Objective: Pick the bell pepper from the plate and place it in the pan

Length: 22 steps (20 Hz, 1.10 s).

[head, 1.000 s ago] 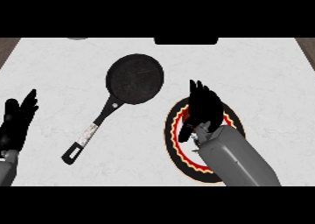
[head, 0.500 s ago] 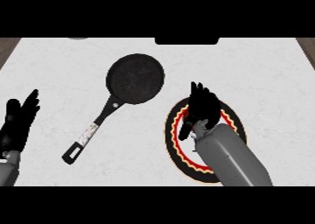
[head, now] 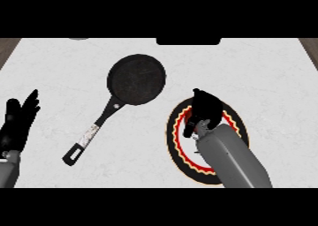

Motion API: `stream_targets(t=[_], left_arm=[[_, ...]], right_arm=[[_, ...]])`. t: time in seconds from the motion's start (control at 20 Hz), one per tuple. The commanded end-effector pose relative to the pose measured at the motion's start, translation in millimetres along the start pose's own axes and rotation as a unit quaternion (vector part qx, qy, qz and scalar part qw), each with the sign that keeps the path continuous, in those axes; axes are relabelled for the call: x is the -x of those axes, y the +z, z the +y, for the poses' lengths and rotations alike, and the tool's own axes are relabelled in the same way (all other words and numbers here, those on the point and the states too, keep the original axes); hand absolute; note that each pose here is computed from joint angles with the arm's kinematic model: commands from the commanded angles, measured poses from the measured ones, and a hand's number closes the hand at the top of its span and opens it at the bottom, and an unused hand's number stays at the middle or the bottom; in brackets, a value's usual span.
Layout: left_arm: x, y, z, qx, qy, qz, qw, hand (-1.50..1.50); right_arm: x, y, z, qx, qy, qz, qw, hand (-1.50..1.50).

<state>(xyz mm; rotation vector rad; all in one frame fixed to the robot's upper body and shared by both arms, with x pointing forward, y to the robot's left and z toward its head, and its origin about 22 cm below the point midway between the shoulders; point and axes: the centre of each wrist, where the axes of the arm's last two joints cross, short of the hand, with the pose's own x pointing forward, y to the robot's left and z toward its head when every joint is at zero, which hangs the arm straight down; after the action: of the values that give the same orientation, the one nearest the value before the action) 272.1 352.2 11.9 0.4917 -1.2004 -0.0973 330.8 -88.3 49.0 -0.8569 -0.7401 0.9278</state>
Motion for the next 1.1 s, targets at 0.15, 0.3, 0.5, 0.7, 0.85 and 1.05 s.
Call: stream_targets(t=[0.15, 0.3, 0.5, 0.7, 0.85, 1.05], left_arm=[[-2, -2, 11, -0.008, -0.005, -0.001, 1.0, 0.0], [2, 8, 1, -0.001, 0.003, 0.008, 1.0, 0.0], [-1, 1, -1, -0.007, 0.004, 0.002, 1.0, 0.0], [-2, 5, 1, -0.007, -0.003, 0.001, 1.0, 0.0], [-8, -1, 1, -0.006, 0.001, -0.001, 1.0, 0.0], [11, 8, 2, 0.004, -0.002, 0.004, 1.0, 0.0]], right_arm=[[2, -14, 7, 0.052, 0.072, 0.001, 0.996, 1.5], [6, -9, 0, 0.052, 0.081, 0.006, 0.995, 1.5], [32, -8, 4, 0.056, 0.069, -0.024, 0.996, 1.5], [89, 6, 21, 0.031, 0.11, -0.1, 0.988, 1.5], [120, 20, 16, 0.031, 0.097, -0.132, 0.986, 1.5], [130, 29, -15, 0.083, 0.069, -0.135, 0.985, 1.5]])
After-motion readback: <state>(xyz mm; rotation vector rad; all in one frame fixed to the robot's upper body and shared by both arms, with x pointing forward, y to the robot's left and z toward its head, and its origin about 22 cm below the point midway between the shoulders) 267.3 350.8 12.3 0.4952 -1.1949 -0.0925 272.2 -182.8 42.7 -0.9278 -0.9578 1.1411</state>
